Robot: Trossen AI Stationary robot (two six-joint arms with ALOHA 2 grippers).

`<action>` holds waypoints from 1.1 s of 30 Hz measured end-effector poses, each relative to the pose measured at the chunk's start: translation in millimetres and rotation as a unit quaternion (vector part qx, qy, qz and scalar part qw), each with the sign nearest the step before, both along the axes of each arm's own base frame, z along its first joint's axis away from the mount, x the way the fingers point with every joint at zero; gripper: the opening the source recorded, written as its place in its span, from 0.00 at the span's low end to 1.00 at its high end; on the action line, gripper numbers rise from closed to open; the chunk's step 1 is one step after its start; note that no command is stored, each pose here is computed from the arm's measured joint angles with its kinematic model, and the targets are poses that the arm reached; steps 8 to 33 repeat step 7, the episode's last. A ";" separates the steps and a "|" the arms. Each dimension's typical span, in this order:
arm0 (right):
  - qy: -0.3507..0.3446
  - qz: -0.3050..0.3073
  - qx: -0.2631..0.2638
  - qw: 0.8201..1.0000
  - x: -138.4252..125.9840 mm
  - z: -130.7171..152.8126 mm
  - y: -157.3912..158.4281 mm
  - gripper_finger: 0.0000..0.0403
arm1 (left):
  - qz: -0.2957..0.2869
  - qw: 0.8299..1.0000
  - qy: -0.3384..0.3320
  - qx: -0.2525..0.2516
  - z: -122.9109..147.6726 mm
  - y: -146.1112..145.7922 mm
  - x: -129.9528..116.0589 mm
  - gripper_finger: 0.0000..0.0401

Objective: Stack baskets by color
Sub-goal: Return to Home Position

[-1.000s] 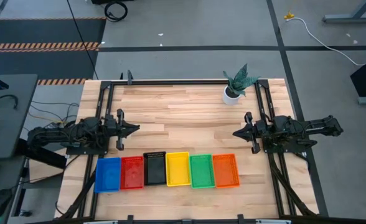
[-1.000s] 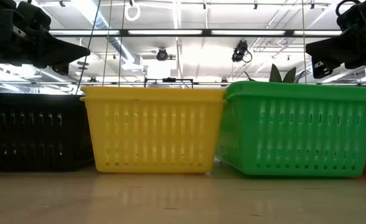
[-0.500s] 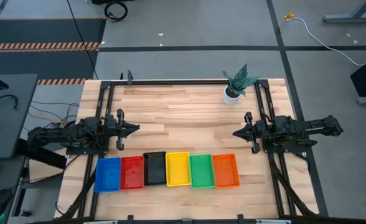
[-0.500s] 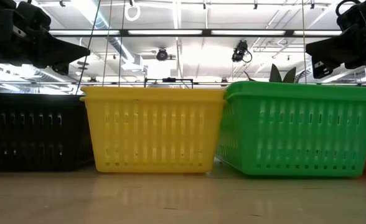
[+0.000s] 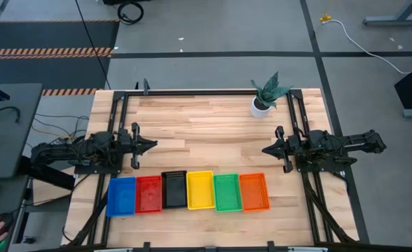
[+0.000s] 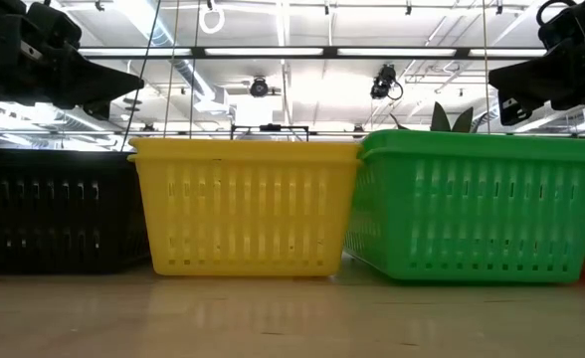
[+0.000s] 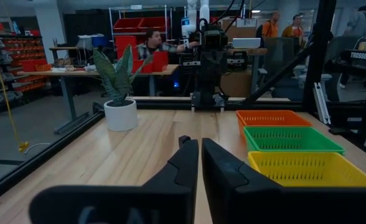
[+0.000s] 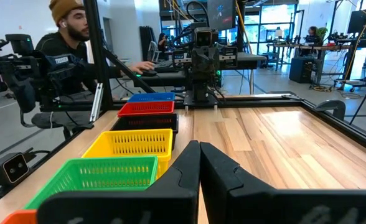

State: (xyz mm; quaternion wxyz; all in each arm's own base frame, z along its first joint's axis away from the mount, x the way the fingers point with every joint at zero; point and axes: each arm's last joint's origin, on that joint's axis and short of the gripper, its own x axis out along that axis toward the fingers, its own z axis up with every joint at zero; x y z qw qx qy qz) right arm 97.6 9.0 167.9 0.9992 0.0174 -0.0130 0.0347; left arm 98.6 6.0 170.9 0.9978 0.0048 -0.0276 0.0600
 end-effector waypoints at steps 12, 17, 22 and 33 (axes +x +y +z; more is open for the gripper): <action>0.000 0.000 0.000 1.000 0.0 0.1 0.0 0.03 | 0.000 1.000 0.000 0.000 0.0 0.0 0.0 0.07; 0.000 0.000 0.000 1.000 0.0 0.1 0.0 0.03 | 0.000 1.000 0.000 0.000 0.0 0.0 0.0 0.07; 0.000 0.000 0.000 1.000 0.0 0.1 0.0 0.03 | 0.000 1.000 0.000 0.000 0.0 0.0 0.0 0.07; 0.000 0.000 0.000 1.000 0.0 0.1 0.0 0.03 | 0.000 1.000 0.000 0.000 0.0 0.0 0.0 0.07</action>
